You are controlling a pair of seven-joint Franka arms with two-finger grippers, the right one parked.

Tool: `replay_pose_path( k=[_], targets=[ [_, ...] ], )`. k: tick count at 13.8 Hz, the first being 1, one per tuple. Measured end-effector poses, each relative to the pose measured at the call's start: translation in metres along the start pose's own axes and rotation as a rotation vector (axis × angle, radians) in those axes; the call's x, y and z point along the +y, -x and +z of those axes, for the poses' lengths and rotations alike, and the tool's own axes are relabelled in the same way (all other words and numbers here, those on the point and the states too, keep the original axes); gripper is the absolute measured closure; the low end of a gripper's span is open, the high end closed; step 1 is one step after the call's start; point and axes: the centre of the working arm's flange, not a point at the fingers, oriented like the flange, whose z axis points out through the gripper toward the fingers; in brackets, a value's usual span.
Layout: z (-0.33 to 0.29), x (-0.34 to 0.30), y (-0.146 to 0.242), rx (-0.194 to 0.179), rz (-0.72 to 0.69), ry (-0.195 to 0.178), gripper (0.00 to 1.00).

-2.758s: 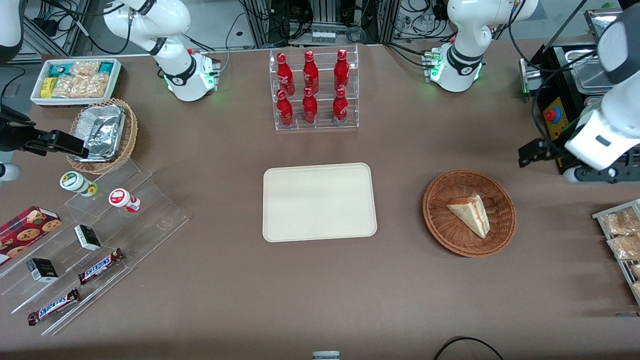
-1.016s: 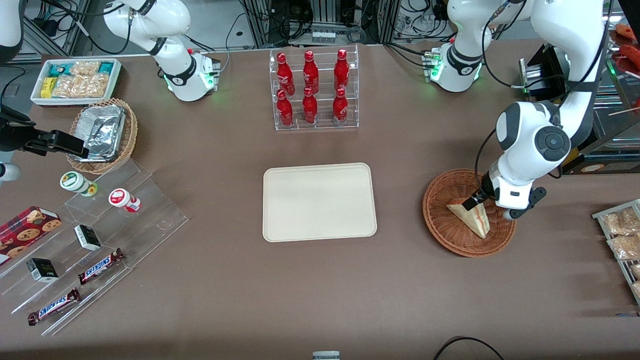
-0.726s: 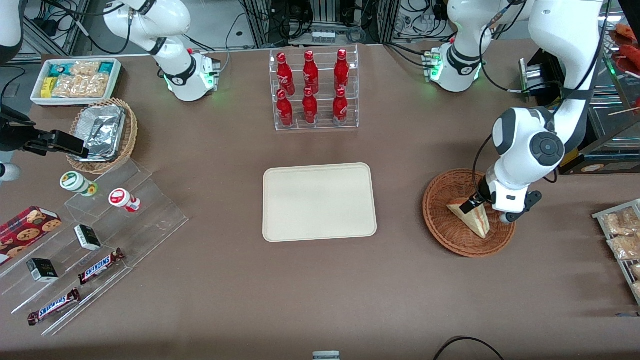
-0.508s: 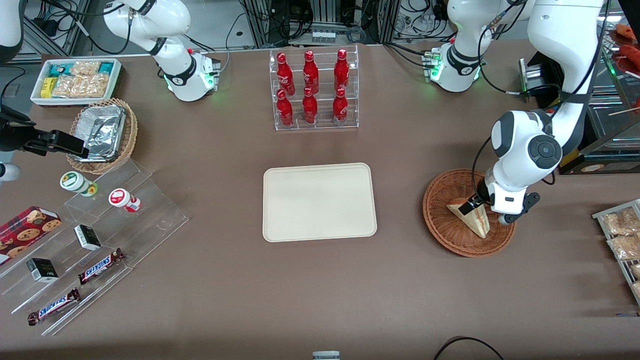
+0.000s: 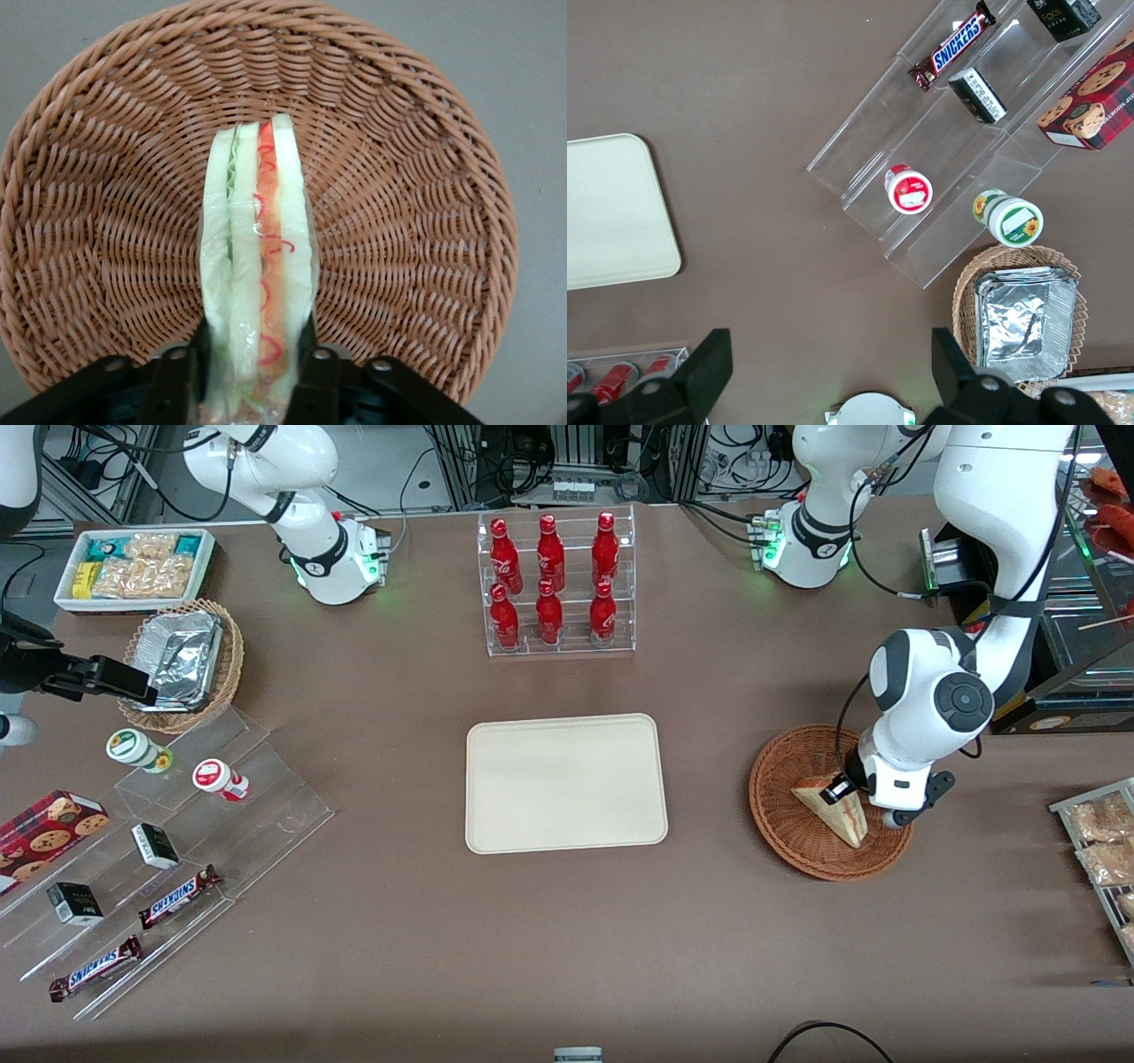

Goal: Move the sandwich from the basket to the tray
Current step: 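Lower the left gripper and close it on the wrapped sandwich, then lift the sandwich and carry it with the left gripper over the beige tray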

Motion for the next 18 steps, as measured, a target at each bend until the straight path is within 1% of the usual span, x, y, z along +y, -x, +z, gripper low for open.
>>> replay_pose_path(
  k=[1, 3, 4, 6, 7, 8, 9, 11, 13, 15, 18],
  targets=[
    [-0.003, 0.002, -0.002, 0.005, 0.0, 0.004, 0.7],
    [-0.012, 0.005, -0.007, 0.014, 0.003, 0.007, 0.75],
    [-0.02, 0.008, -0.01, 0.013, 0.015, -0.009, 0.76],
    [-0.048, 0.017, -0.014, 0.005, 0.052, -0.064, 0.81],
    [-0.069, 0.027, -0.013, 0.001, 0.07, -0.08, 0.85],
    [-0.091, 0.042, -0.009, 0.0, 0.092, -0.088, 0.85],
    [-0.111, 0.058, -0.001, 0.0, 0.117, -0.093, 0.85],
    [-0.14, 0.094, 0.026, -0.001, 0.185, -0.099, 0.85],
    [-0.155, 0.13, 0.06, 0.015, 0.26, -0.083, 0.85],
    [-0.157, 0.16, 0.089, 0.021, 0.325, -0.07, 0.85],
    [-0.14, 0.202, 0.135, 0.005, 0.422, -0.071, 0.85]
  ],
)
